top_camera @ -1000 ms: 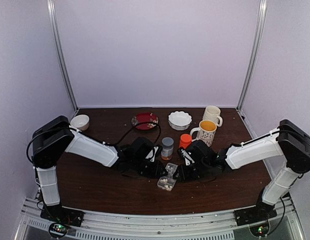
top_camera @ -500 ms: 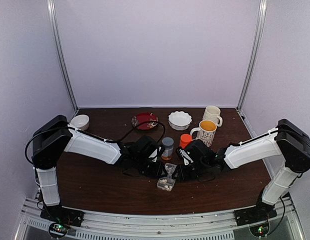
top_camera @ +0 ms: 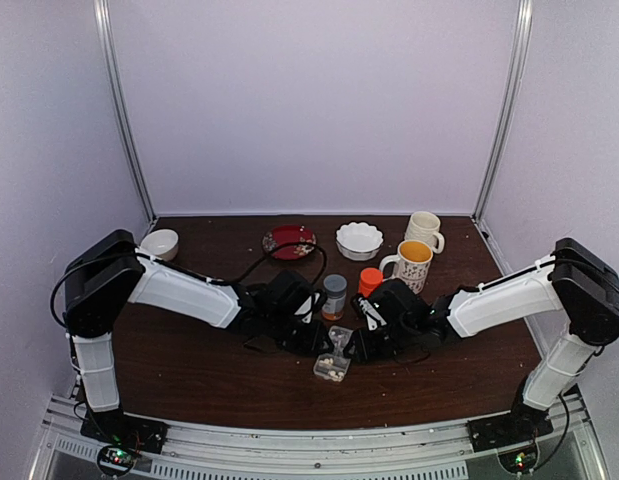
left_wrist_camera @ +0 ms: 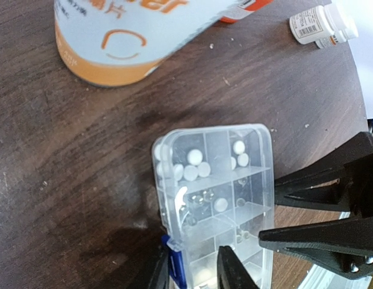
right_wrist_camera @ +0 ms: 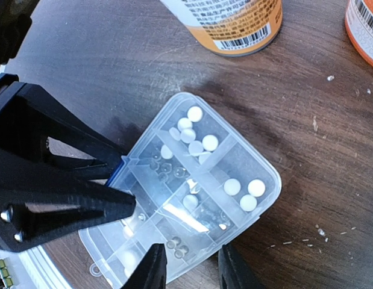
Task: Sort the pills into containers
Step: Close the lid of the pill container.
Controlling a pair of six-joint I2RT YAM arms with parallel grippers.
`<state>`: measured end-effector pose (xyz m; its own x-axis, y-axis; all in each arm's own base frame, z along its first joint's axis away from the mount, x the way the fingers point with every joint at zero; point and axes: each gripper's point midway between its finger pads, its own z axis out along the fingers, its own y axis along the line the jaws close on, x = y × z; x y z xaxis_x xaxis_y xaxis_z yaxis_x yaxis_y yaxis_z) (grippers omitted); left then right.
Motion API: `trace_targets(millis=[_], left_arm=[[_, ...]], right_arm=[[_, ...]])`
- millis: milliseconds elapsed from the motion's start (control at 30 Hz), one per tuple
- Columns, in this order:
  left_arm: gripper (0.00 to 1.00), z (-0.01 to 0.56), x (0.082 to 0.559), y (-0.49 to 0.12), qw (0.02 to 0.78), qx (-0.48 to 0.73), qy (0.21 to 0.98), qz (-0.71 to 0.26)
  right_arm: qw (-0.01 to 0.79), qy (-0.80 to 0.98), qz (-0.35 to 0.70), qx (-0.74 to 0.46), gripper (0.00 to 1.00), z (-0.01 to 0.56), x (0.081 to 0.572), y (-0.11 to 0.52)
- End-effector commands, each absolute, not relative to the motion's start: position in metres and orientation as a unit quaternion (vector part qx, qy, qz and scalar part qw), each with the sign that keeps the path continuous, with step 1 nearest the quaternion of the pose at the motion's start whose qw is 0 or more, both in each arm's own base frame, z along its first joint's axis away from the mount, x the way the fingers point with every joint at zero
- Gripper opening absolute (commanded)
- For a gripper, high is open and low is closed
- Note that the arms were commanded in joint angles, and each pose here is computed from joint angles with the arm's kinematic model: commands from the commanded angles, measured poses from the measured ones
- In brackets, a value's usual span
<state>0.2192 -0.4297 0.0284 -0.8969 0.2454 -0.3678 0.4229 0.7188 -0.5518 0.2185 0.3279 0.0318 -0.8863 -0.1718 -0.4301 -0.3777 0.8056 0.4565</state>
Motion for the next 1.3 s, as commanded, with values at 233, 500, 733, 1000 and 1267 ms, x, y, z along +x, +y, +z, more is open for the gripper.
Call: trace_targets(millis=[233, 500, 733, 1000, 1267], left_arm=[[0.43, 0.018, 0.194, -0.416, 0.125, 0.243, 0.929, -0.249], [0.38, 0.011, 0.186, -0.425, 0.105, 0.237, 0.924, -0.283], [0.32, 0.015, 0.18, -0.442, 0.092, 0.227, 0.904, -0.351], [0.3, 0.021, 0.183, -0.441, 0.103, 0.224, 0.902, -0.353], [0.47, 0.031, 0.192, -0.424, 0.141, 0.22, 0.91, -0.321]], right_arm=[[0.184, 0.943, 0.228, -0.159, 0.31, 0.013, 0.218, 0.312], [0.182, 0.941, 0.236, -0.16, 0.31, 0.013, 0.218, 0.315], [0.183, 0.939, 0.243, -0.161, 0.31, 0.016, 0.217, 0.317], [0.188, 0.938, 0.239, -0.164, 0.32, 0.018, 0.218, 0.314], [0.193, 0.937, 0.236, -0.171, 0.32, 0.021, 0.218, 0.313]])
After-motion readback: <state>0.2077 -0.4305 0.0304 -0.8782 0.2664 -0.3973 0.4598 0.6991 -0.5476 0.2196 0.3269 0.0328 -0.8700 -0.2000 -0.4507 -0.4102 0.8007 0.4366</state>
